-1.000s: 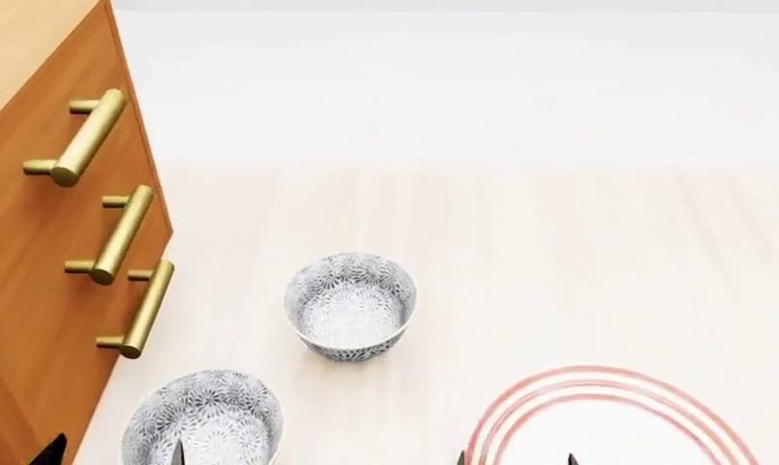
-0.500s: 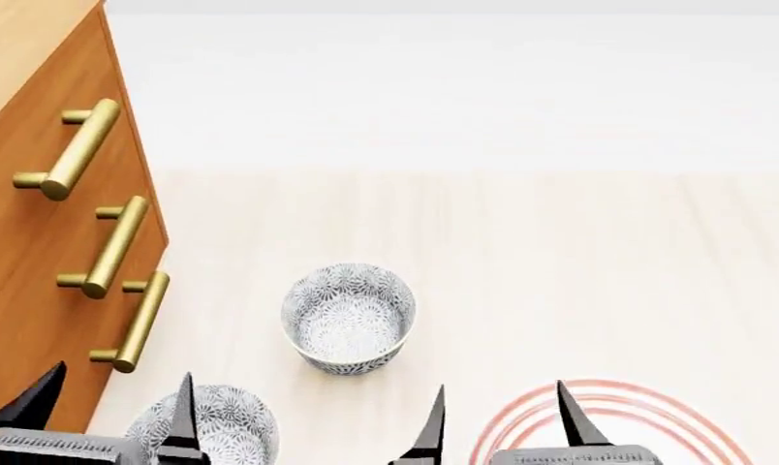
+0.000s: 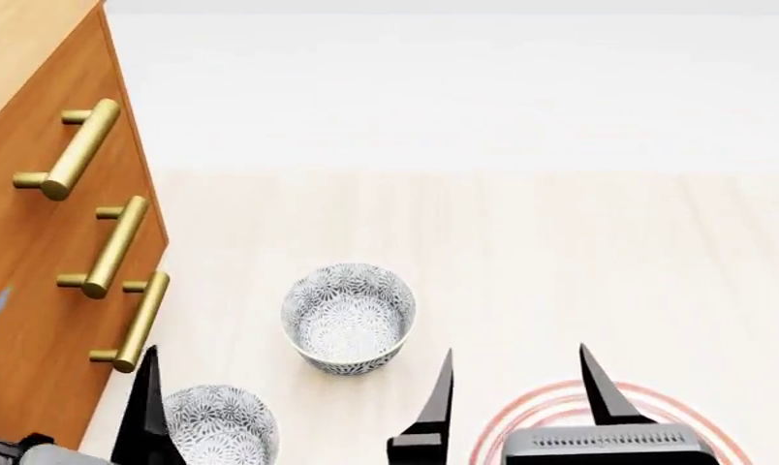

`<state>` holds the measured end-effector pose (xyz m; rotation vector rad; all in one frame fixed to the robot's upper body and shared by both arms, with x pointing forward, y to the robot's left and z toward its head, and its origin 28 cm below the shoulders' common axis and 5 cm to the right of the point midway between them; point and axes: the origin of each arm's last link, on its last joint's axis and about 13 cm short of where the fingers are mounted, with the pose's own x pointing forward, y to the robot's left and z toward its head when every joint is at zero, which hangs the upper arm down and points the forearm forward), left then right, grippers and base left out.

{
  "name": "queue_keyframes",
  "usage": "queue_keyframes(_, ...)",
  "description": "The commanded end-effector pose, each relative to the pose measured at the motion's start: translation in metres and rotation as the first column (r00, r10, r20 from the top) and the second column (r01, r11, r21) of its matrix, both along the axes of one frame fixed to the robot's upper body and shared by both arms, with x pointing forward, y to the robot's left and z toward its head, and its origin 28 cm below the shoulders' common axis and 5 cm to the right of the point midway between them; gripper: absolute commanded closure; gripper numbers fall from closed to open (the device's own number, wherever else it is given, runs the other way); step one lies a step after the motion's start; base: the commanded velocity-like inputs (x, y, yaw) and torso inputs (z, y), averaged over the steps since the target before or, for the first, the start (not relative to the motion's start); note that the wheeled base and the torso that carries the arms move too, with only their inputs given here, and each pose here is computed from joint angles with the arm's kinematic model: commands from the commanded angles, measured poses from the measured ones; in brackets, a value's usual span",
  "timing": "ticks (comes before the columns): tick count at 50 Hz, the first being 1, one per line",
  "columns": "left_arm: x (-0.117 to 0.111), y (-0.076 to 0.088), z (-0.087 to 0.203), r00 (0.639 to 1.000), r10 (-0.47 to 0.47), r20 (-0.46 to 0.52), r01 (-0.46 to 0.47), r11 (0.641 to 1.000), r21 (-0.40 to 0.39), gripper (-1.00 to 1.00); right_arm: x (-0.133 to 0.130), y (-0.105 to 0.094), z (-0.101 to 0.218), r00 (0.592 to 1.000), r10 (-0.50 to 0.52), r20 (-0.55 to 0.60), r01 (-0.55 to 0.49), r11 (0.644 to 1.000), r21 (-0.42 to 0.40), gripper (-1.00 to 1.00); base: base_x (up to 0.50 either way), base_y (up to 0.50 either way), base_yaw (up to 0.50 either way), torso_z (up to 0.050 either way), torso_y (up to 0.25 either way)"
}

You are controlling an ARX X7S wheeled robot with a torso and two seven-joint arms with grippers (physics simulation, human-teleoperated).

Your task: Open the top drawer of the cabinet.

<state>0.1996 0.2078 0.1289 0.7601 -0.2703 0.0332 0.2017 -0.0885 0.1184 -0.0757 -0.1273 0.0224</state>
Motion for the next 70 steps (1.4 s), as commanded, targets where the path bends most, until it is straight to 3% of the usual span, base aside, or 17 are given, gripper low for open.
queue_keyframes(1, -0.004, 0.013, 0.016, 0.962, -0.022, 0.272, -0.166, 0.743, 0.648, -1.0, -0.003, -0.002, -0.001, 1.0, -0.004, 0.002, 0.004, 1.0, -0.006, -1.0, 0.0, 0.0, 0.0, 0.0, 0.0)
queue_keyframes(6, -0.001, 0.018, 0.032, 0.961, -0.021, 0.277, -0.169, 0.747, 0.643, -1.0, -0.004, -0.002, 0.0, 1.0, -0.007, 0.005, 0.007, 1.0, -0.006, -1.0, 0.0, 0.0, 0.0, 0.0, 0.0)
queue_keyframes(8, 0.004, 0.02, 0.033, 0.942, -0.013, 0.336, -0.229, 0.708, 0.668, -1.0, -0.003, -0.002, -0.001, 1.0, -0.007, 0.004, 0.007, 1.0, -0.006, -1.0, 0.0, 0.0, 0.0, 0.0, 0.0)
queue_keyframes(10, 0.008, 0.022, 0.034, 0.936, 0.0, 0.352, -0.251, 0.702, 0.667, -1.0, -0.004, -0.002, -0.002, 1.0, -0.008, 0.005, 0.008, 1.0, -0.012, -1.0, 0.0, 0.0, 0.0, 0.0, 0.0)
queue_keyframes(13, 0.01, 0.023, 0.033, 0.956, -0.019, 0.294, -0.193, 0.713, 0.674, -1.0, -0.004, -0.002, -0.003, 1.0, -0.012, 0.005, 0.012, 1.0, -0.011, -1.0, 0.0, 0.0, 0.0, 0.0, 0.0)
queue_keyframes(19, 0.01, 0.023, 0.037, 0.953, -0.019, 0.302, -0.198, 0.715, 0.67, -1.0, -0.006, -0.003, -0.002, 1.0, -0.02, 0.009, 0.02, 1.0, -0.017, -1.0, 0.0, 0.0, 0.0, 0.0, 0.0)
queue_keyframes(21, 0.013, 0.022, 0.044, 0.951, -0.023, 0.309, -0.195, 0.731, 0.654, -1.0, -0.006, -0.004, -0.001, 1.0, -0.024, 0.01, 0.024, 1.0, -0.018, -1.0, 0.0, 0.0, 0.0, 0.0, 0.0)
queue_keyframes(29, 0.055, 0.02, 0.061, 0.962, 0.028, 0.271, -0.205, 0.732, 0.65, -1.0, -0.009, -0.004, 0.0, 0.999, -0.03, 0.015, 0.031, 0.999, -0.02, -1.0, 0.0, 0.0, 0.0, 0.0, 0.0)
queue_keyframes(32, 0.068, 0.019, 0.066, 0.958, 0.07, 0.277, -0.245, 0.702, 0.669, -1.0, -0.011, -0.005, 0.0, 0.999, -0.032, 0.017, 0.033, 0.999, -0.019, -1.0, 0.0, 0.0, 0.0, 0.0, 0.0)
queue_keyframes(38, 0.092, 0.02, 0.074, 0.964, 0.088, 0.249, -0.24, 0.687, 0.686, -1.0, -0.011, -0.007, -0.003, 0.999, -0.036, 0.01, 0.036, 0.999, -0.016, -1.0, 0.0, 0.0, 0.0, 0.0, 0.0)
queue_keyframes(44, 0.118, 0.025, 0.068, 0.966, 0.127, 0.227, -0.251, 0.679, 0.69, -1.0, -0.01, -0.006, -0.004, 0.999, -0.032, 0.006, 0.032, 0.999, -0.014, -1.0, 0.0, 0.0, 0.0, 0.0, 0.0)
queue_keyframes(52, 0.147, 0.031, 0.049, 0.971, 0.171, 0.165, -0.237, 0.693, 0.68, -1.0, -0.008, -0.007, -0.006, 0.999, -0.034, -0.001, 0.034, 0.999, -0.013, -1.0, 0.0, 0.0, 0.0, 0.0, 0.0)
queue_keyframes(70, 0.169, 0.047, 0.014, 0.97, 0.234, 0.064, -0.212, 0.691, 0.691, -1.0, -0.004, -0.006, -0.01, 0.999, -0.036, -0.013, 0.036, 0.999, -0.014, -1.0, 0.0, 0.0, 0.0, 0.0, 0.0)
